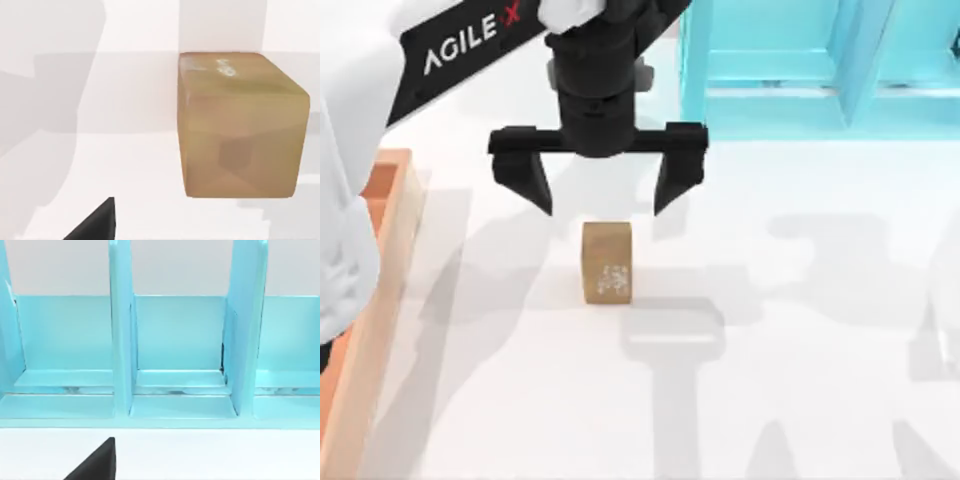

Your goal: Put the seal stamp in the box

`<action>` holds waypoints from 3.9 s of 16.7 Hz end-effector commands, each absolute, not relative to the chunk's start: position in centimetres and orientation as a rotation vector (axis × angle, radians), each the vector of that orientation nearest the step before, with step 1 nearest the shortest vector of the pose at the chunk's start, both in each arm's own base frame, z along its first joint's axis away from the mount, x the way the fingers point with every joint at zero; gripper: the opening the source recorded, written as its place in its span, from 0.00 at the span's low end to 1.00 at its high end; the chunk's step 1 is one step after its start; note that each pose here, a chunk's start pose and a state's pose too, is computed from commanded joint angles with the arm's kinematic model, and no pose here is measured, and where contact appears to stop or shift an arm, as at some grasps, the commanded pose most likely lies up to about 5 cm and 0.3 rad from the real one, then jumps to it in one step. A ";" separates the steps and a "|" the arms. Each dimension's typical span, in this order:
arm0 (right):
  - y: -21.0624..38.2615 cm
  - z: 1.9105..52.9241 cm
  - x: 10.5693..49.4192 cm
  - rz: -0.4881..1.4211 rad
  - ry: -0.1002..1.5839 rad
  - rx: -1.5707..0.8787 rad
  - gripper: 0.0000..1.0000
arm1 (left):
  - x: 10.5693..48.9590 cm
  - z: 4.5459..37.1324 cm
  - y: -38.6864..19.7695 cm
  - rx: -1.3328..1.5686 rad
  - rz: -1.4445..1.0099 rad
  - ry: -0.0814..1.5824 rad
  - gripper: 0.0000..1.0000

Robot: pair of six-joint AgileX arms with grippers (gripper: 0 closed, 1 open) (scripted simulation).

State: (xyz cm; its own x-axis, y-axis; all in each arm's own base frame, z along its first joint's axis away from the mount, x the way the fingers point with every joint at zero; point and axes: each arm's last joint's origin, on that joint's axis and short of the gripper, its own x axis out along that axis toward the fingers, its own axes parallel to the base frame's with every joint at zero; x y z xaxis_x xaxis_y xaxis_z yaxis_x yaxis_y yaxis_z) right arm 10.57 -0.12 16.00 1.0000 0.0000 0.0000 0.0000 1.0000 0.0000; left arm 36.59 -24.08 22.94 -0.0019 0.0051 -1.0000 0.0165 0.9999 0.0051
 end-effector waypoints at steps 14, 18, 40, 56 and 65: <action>-0.1 16.0 10.6 0.000 0.000 0.000 1.00 | 36.5 13.1 -24.2 0.020 -0.012 1.572 1.00; -0.1 16.0 10.6 0.000 0.000 0.000 1.00 | 36.5 13.1 -24.2 0.020 -0.012 1.572 0.70; -0.1 16.0 10.6 0.000 0.000 0.000 1.00 | 36.8 15.4 -24.5 0.016 -0.021 1.561 0.00; -0.1 16.0 10.6 0.000 0.000 0.000 1.00 | 37.5 23.8 -21.3 0.016 -0.018 1.563 0.00; -0.1 16.0 10.6 0.000 0.000 0.000 1.00 | 36.7 26.5 2.5 0.017 -0.014 1.578 0.00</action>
State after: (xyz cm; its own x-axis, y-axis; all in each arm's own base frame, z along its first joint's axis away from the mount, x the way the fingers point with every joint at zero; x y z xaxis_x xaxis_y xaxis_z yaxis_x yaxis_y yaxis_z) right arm 10.57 -0.12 16.00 1.0000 0.0000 0.0000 0.0000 1.0000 0.0000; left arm 36.66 2.46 26.52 -0.0076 0.0019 -1.0000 0.0192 0.9998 0.0018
